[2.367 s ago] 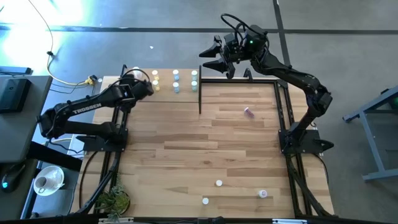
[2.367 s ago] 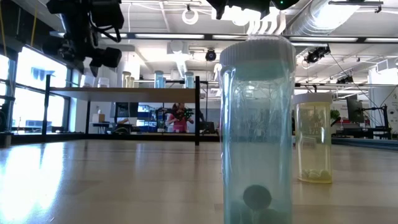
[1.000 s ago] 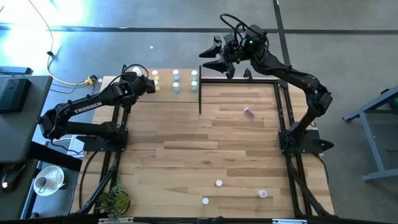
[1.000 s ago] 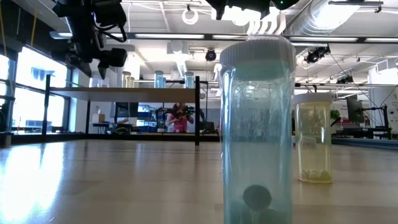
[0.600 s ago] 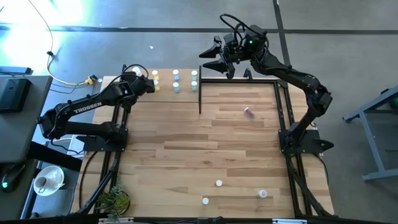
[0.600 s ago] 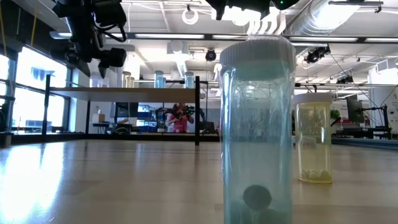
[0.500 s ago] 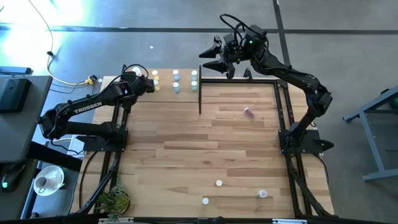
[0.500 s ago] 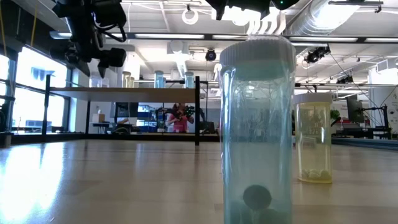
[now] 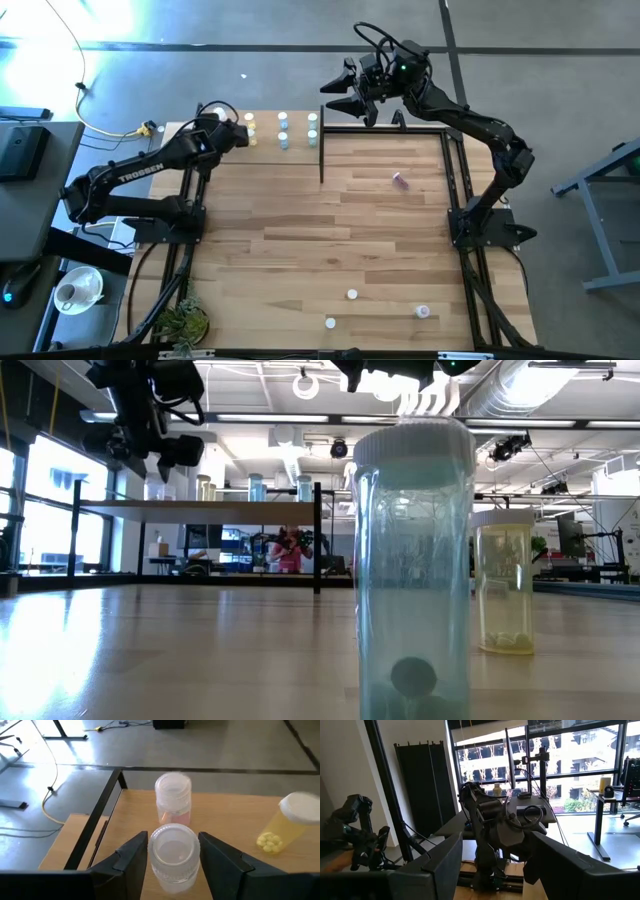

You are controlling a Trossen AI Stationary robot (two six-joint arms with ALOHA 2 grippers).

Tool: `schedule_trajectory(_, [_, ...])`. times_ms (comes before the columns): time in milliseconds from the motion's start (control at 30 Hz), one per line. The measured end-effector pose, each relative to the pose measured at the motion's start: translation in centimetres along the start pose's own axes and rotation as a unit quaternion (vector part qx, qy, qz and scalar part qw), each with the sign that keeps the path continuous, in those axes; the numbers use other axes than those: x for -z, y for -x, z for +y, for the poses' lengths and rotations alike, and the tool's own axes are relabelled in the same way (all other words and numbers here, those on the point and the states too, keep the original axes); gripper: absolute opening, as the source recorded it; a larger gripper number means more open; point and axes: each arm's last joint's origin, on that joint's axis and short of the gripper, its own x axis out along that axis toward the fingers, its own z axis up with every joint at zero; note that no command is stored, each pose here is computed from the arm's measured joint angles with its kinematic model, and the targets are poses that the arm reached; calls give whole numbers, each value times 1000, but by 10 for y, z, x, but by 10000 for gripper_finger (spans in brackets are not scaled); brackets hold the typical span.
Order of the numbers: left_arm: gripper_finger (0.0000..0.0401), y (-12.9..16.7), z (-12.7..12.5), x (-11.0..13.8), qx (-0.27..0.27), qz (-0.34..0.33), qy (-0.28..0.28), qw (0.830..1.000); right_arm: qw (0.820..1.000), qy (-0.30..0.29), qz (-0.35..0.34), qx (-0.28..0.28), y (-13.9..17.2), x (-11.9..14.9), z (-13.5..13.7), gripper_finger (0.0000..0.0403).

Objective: Pick and place medicine bottles onto shelf by color
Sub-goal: Put the top white pill bottle on the shelf aligned with the other white pill bottle

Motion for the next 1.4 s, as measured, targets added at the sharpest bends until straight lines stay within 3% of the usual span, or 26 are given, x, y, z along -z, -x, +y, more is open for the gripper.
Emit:
schedule_trajectory(433, [161, 1, -2, 0, 30, 27, -13, 999, 1000, 0, 0, 0, 0, 0, 0, 222])
schedule_trajectory(1033, [162, 0, 3, 4, -2, 21, -21, 1000, 1000, -5, 1, -3, 0, 0, 0, 222])
schedule_trajectory(1400, [216, 0, 3, 3, -14, 7, -17, 1000, 1000, -5, 4, -19, 0, 0, 1, 222])
